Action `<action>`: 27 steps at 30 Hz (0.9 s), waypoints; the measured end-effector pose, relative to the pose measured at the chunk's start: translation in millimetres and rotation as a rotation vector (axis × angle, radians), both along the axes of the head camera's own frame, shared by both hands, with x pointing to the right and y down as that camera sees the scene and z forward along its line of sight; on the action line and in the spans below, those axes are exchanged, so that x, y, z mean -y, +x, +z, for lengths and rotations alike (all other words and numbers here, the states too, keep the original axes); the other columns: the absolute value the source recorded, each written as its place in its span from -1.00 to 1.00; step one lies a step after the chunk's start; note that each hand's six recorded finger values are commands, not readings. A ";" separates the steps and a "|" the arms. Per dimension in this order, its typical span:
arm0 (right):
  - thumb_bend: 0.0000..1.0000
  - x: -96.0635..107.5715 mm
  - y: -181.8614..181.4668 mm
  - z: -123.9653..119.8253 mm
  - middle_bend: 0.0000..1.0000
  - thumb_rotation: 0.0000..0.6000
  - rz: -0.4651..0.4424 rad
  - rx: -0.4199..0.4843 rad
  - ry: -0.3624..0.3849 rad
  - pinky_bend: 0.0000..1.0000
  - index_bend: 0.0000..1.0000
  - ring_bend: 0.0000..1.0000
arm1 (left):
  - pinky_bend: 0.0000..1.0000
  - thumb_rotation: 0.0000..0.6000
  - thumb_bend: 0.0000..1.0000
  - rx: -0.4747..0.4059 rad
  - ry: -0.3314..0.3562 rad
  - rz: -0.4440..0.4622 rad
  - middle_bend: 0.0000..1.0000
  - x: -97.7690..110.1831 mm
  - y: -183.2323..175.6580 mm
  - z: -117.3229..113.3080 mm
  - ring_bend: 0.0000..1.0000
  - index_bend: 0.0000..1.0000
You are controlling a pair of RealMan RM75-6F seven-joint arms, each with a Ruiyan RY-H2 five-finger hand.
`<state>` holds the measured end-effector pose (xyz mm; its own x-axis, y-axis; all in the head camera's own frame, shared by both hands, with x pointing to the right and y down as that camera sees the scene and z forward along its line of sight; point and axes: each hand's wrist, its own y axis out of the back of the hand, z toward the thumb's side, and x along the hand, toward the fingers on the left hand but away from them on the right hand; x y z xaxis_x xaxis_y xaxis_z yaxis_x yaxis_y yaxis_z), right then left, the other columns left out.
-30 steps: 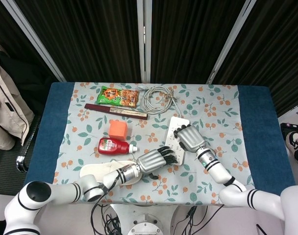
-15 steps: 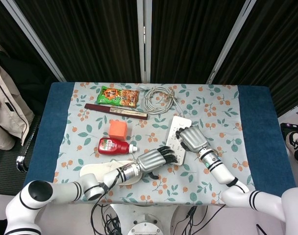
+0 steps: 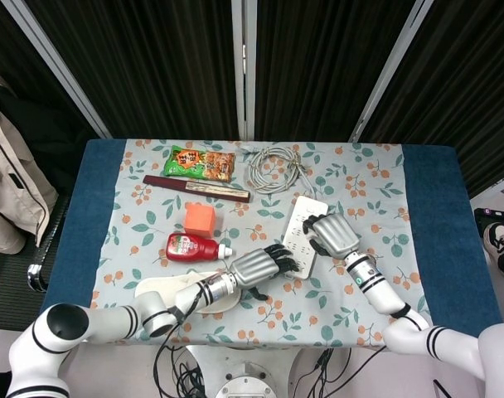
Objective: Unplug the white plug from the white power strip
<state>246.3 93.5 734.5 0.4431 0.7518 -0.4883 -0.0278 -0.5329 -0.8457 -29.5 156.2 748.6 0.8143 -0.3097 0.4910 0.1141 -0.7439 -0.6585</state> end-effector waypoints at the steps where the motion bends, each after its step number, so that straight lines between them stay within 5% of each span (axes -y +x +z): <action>1: 0.23 -0.1 0.9 -0.3 0.50 1.00 0.002 0.004 0.003 0.23 1.00 0.18 | -0.83 1.00 -0.75 0.000 -0.002 -0.002 -0.61 0.5 0.1 0.0 -0.87 -0.63; 12: 0.21 16.7 17.4 -30.5 0.48 1.00 0.081 0.084 0.081 0.23 1.00 0.16 | -0.83 1.00 -0.75 -0.059 0.054 -0.024 -0.61 10.4 -1.0 -20.6 -0.87 -0.63; 16: 0.18 19.8 39.9 -37.7 0.43 1.00 0.144 0.054 0.047 0.20 0.81 0.13 | -0.83 1.00 -0.75 -0.085 0.115 -0.049 -0.61 21.2 -11.6 -37.3 -0.87 -0.63; 19: 0.08 15.3 59.7 -34.7 0.28 1.00 0.193 -0.004 -0.018 0.09 0.48 -0.01 | -0.84 1.00 -0.75 -0.092 0.161 -0.092 -0.61 32.0 -28.4 -49.7 -0.87 -0.63; 24: -0.40 0.3 84.9 -21.7 -0.37 1.00 0.254 -0.106 -0.152 -0.31 -0.71 -0.58 | -0.84 1.00 -0.75 -0.054 0.255 -0.208 -0.61 58.1 -69.8 -62.8 -0.87 -0.63; 27: -0.51 -5.6 85.9 -17.9 -0.66 1.00 0.270 -0.124 -0.204 -0.46 -0.99 -0.79 | -0.84 1.00 -0.75 -0.013 0.285 -0.298 -0.61 70.5 -98.9 -65.9 -0.87 -0.63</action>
<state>332.2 99.1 716.5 0.1699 0.7147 -0.6784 0.0408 -0.6930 -0.7198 -128.4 85.6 682.7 0.6742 -0.6547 0.3418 -0.0886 -0.5311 -0.8427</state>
